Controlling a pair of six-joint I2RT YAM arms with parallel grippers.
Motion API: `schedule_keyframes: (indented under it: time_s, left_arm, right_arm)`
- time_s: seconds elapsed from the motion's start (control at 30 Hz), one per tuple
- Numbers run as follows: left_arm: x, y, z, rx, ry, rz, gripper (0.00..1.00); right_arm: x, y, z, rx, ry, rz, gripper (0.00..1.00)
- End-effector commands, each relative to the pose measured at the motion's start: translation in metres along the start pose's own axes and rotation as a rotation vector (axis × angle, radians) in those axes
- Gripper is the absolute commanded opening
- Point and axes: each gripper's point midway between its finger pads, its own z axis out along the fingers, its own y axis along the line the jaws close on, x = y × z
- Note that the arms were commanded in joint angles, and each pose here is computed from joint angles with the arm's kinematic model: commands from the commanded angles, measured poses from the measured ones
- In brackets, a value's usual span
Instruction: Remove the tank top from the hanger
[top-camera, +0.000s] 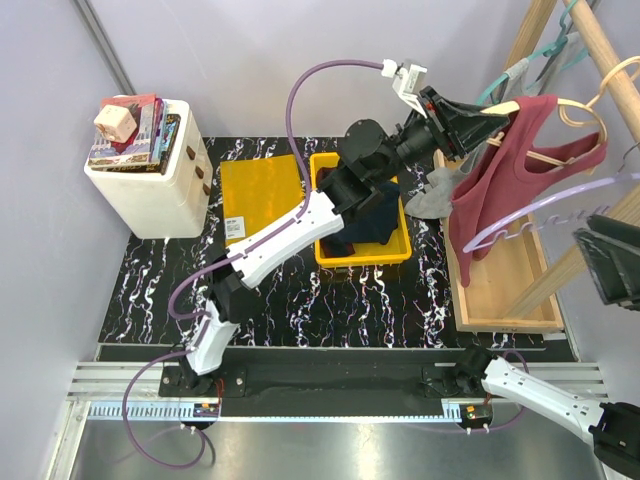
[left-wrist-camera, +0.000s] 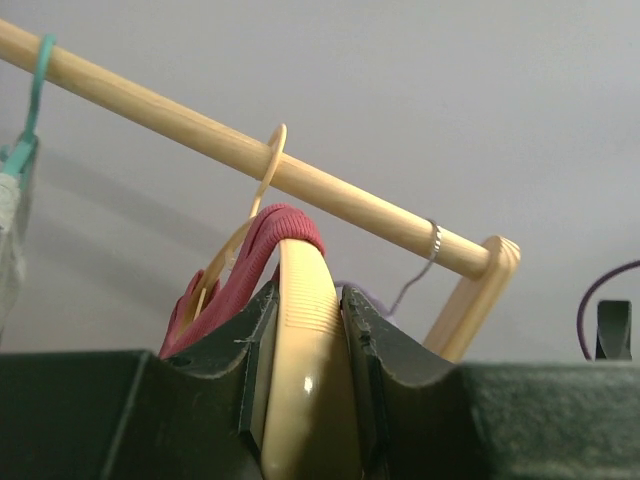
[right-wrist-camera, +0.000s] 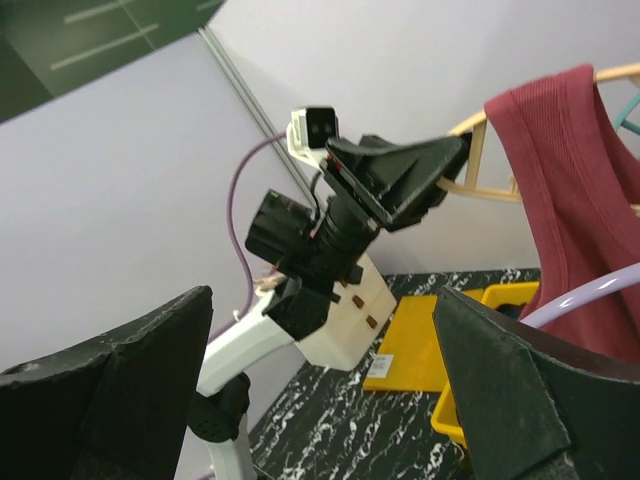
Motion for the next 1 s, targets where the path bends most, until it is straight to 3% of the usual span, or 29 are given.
schedule_keyframes:
  time_s: [0.0, 0.33, 0.4, 0.53, 0.77, 0.83, 0.87, 0.97]
  left_arm:
    - [-0.004, -0.073, -0.006, 0.190, -0.022, 0.012, 0.00]
    - [0.053, -0.053, -0.036, 0.089, 0.063, 0.052, 0.00]
    - [0.060, -0.049, -0.042, 0.082, 0.081, 0.065, 0.07]
    - [0.068, -0.045, -0.045, 0.070, 0.131, 0.102, 0.35]
    - [0.075, -0.027, -0.033, 0.003, 0.225, 0.198, 0.54]
    - [0.101, -0.013, -0.032, -0.016, 0.314, 0.193, 0.56]
    - [0.087, -0.023, -0.024, 0.011, 0.295, 0.210, 0.59]
    - [0.096, -0.017, -0.021, 0.002, 0.336, 0.219, 0.64]
  right_arm:
    - [-0.023, 0.004, -0.008, -0.012, -0.057, 0.008, 1.00]
    - [-0.030, -0.008, -0.021, 0.024, -0.097, 0.019, 1.00]
    - [-0.029, -0.008, -0.019, 0.024, -0.092, 0.017, 1.00]
    - [-0.023, -0.010, -0.016, 0.034, -0.078, 0.008, 1.00]
    - [-0.011, -0.018, -0.011, 0.067, -0.058, -0.003, 1.00]
    - [-0.007, -0.018, -0.010, 0.064, -0.048, 0.000, 1.00]
    - [-0.007, -0.018, -0.010, 0.064, -0.048, 0.001, 1.00]
    - [-0.005, -0.018, -0.010, 0.064, -0.045, 0.006, 1.00]
